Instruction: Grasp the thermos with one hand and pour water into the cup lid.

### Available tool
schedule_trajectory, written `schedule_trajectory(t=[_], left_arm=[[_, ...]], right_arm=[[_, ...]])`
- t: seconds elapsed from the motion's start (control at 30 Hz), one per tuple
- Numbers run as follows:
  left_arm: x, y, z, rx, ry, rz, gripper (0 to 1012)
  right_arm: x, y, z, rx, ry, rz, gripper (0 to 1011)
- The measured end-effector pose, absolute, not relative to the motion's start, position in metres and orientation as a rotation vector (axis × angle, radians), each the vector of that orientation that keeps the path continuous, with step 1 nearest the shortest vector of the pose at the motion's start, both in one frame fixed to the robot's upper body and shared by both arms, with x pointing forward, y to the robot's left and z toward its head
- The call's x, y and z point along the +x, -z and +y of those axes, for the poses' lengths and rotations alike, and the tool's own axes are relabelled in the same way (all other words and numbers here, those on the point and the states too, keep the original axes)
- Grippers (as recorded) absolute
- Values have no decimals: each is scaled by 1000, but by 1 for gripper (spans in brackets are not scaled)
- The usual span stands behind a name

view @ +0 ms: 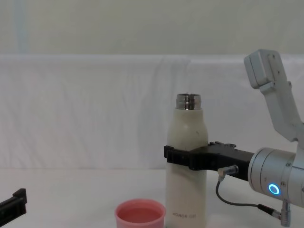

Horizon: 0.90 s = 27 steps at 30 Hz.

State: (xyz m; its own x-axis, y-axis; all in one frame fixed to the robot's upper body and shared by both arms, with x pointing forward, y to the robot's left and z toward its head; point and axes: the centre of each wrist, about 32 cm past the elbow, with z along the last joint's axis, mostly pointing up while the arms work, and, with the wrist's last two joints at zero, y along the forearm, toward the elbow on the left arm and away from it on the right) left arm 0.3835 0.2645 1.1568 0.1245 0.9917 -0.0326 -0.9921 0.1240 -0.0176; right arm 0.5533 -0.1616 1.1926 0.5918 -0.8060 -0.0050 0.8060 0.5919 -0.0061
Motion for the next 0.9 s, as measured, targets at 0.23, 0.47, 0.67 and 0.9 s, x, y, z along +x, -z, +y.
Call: schedule_trajectory(t=[0.23,0.47,0.67,0.9], left_arm=[[384,-1157,265,-38,-1446,14,1001],[384,-1157,265,-38,-1446,14,1001],[383,-1157,265,-38,-1446,14,1001],[384,-1157,265,-38,-1446,14,1001]], right_arm=[[554,-1194,-162,-8,934,15,957],[554,-1194,-162,-10,933,21,957],[554,-1194,-162,-10,933,20,956],[554,-1195,-162,-9,931,20,1001]])
